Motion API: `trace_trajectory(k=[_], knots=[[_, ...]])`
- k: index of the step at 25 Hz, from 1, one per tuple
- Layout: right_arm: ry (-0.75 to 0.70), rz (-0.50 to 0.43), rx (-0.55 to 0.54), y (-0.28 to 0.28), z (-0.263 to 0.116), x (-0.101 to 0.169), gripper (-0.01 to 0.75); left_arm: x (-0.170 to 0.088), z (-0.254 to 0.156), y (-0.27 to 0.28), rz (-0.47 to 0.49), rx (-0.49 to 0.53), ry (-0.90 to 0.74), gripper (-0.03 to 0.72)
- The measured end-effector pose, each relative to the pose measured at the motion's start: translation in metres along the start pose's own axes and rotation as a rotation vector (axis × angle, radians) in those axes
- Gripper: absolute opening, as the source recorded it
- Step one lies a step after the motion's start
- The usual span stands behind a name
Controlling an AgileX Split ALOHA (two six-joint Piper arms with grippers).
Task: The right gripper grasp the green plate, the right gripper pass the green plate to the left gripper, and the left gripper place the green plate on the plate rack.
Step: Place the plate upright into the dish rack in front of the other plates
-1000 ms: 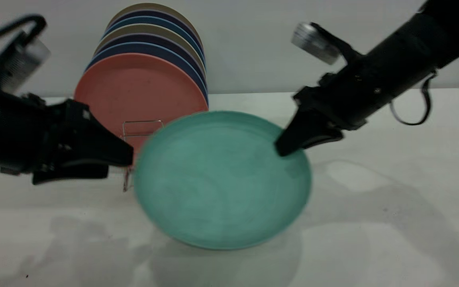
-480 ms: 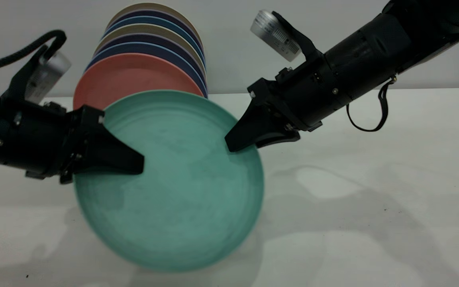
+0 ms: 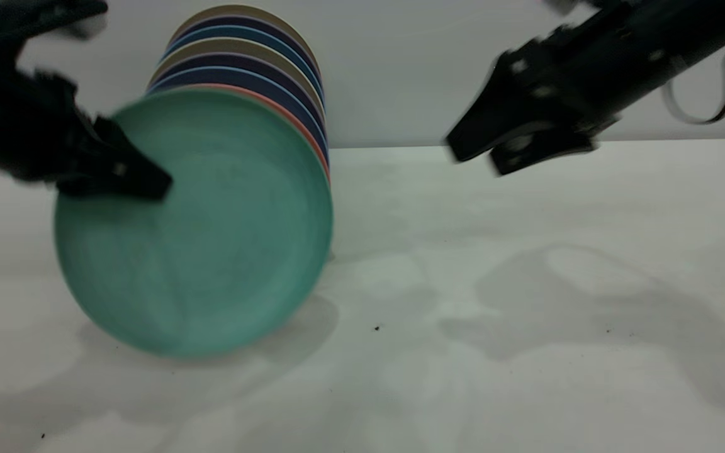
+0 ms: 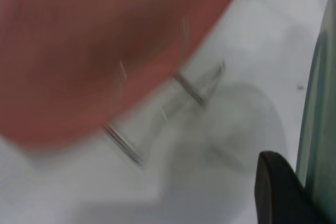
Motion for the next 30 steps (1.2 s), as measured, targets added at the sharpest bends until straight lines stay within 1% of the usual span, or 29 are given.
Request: trace_trajectory(k=[4,5,7,9,13,18,24,30], knots=[[-0.026,-0.058,0.009,0.019,-0.005,-0.021,0.642,-0.003,0.025,0.015,-0.023,-0.022,-0.481,0.141],[-0.032,-0.072,0.016,0.023,-0.008,-0.026,0.622,-0.004,0.03,0.018,-0.033,-0.027,-0.553,0.141],[-0.04,-0.09,0.023,0.028,-0.011,-0.033,0.586,-0.002,0.043,0.022,-0.026,-0.049,-0.629,0.141],[-0.046,-0.104,0.039,0.031,-0.015,-0.037,0.566,0.001,0.055,0.026,-0.006,-0.073,-0.659,0.141],[-0.032,-0.126,0.072,0.033,-0.02,-0.042,0.557,0.007,0.074,0.033,0.04,-0.101,-0.704,0.141],[-0.028,-0.147,0.072,0.034,-0.02,-0.045,0.554,0.015,0.089,0.039,0.098,-0.099,-0.787,0.141],[-0.028,-0.165,0.064,0.034,-0.019,-0.047,0.554,0.021,0.094,0.041,0.144,-0.097,-0.801,0.141],[-0.03,-0.166,0.064,0.034,-0.019,-0.048,0.554,0.025,0.087,0.03,0.125,-0.072,-0.788,0.141]])
Point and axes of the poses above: a point on each arm's last joint axis where the gripper is mounted, y pointing back along that axis away from the gripper, x along the wrist's bending axis when the last joint is at zero, z = x × y, the point moved 5 cm from there along -y, pointing out along that axis toward the gripper, and after that the axes turned 6 degrees about y, right-handed, at the moved point
